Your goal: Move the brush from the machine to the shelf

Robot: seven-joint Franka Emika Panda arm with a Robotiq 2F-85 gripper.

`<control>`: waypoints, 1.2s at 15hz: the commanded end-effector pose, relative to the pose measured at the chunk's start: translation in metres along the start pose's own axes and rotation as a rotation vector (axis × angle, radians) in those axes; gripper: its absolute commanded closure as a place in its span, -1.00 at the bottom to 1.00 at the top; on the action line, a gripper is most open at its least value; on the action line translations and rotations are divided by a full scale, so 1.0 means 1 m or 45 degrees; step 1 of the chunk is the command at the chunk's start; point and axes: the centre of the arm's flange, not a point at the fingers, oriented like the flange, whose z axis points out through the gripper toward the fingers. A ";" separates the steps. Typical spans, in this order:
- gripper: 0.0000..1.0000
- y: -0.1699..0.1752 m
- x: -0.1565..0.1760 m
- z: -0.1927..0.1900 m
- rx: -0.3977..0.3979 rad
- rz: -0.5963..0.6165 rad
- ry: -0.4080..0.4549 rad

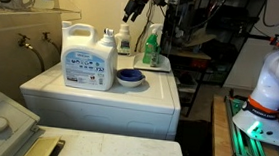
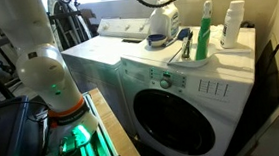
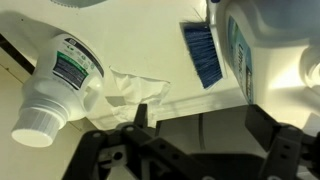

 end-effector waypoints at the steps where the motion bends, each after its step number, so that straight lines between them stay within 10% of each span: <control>1: -1.00 0.000 0.002 0.002 0.001 -0.001 0.000; 12: -1.00 -0.022 0.086 0.171 0.027 0.195 -0.193; 18: -1.00 -0.023 0.048 0.189 0.006 0.140 -0.335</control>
